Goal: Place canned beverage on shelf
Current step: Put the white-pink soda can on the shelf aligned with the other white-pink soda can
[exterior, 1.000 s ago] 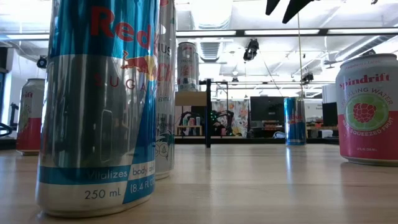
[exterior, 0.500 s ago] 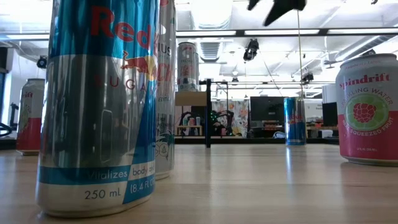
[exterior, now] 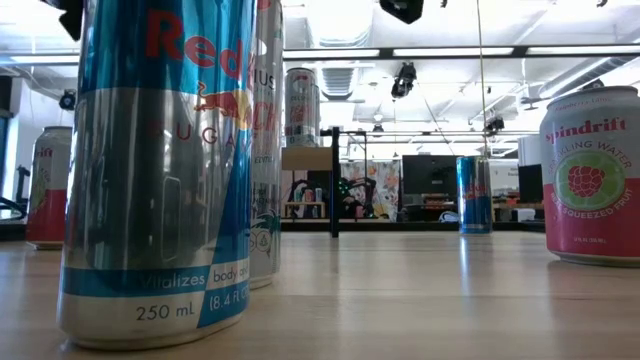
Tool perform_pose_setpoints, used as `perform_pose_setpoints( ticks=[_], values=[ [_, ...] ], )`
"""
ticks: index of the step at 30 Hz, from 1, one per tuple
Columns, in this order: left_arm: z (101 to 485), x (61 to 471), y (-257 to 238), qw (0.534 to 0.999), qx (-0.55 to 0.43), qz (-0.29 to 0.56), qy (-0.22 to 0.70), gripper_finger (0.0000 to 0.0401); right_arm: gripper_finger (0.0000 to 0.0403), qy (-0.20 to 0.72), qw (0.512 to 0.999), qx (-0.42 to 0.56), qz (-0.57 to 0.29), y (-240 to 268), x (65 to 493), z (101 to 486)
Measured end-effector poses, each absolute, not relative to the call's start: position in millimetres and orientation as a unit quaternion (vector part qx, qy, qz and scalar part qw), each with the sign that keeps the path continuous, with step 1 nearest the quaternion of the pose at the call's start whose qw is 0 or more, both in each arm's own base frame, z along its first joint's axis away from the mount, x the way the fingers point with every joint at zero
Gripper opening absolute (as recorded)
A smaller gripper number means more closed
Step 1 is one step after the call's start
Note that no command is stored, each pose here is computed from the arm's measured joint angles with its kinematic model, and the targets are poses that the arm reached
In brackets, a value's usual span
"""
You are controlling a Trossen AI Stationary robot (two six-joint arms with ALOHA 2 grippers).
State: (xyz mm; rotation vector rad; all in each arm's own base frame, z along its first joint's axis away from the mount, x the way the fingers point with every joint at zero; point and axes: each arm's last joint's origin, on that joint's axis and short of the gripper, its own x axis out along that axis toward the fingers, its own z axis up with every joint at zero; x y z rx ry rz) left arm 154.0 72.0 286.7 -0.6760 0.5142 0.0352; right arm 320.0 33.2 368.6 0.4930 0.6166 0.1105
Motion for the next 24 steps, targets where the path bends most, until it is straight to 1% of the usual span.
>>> perform_pose_setpoints(
  ticks=[2,3,5,8,11,14,16,19,21,24],
  values=[
    [283.8,158.4,60.2,0.909,-0.324,-0.010,0.262,0.0322,0.0324,0.310,0.915,0.256,0.040,42.2,327.4,362.4],
    [284.0,161.0,54.2,0.913,-0.311,-0.008,0.265,0.0322,0.0324,0.316,0.912,0.259,0.031,47.5,331.2,357.7],
    [283.8,165.1,42.6,0.919,-0.285,0.009,0.274,0.0320,0.0324,0.332,0.910,0.249,0.013,60.2,341.1,344.8],
    [295.2,171.6,25.6,0.934,-0.239,0.030,0.263,0.0314,0.0324,0.352,0.906,0.234,-0.017,82.1,354.3,325.6],
    [302.4,175.1,11.7,0.944,-0.204,0.047,0.257,0.0309,0.0324,0.360,0.903,0.231,-0.031,104.7,365.2,314.2],
    [303.7,177.2,4.5,0.948,-0.180,0.058,0.256,0.0306,0.0324,0.356,0.903,0.235,-0.039,124.9,374.2,311.0],
    [302.3,179.8,3.6,0.946,-0.183,0.061,0.260,0.0306,0.0324,0.352,0.906,0.230,-0.040,137.5,378.6,310.7],
    [292.2,186.1,4.6,0.931,-0.218,0.082,0.282,0.0306,0.0323,0.348,0.911,0.216,-0.049,152.8,384.3,309.7],
    [287.9,190.3,4.9,0.925,-0.225,0.087,0.292,0.0302,0.0319,0.361,0.909,0.199,-0.057,160.3,387.5,306.4],
    [283.3,196.4,4.0,0.922,-0.220,0.086,0.306,0.0285,0.0312,0.397,0.900,0.168,-0.062,167.7,390.8,299.9]
  ],
)
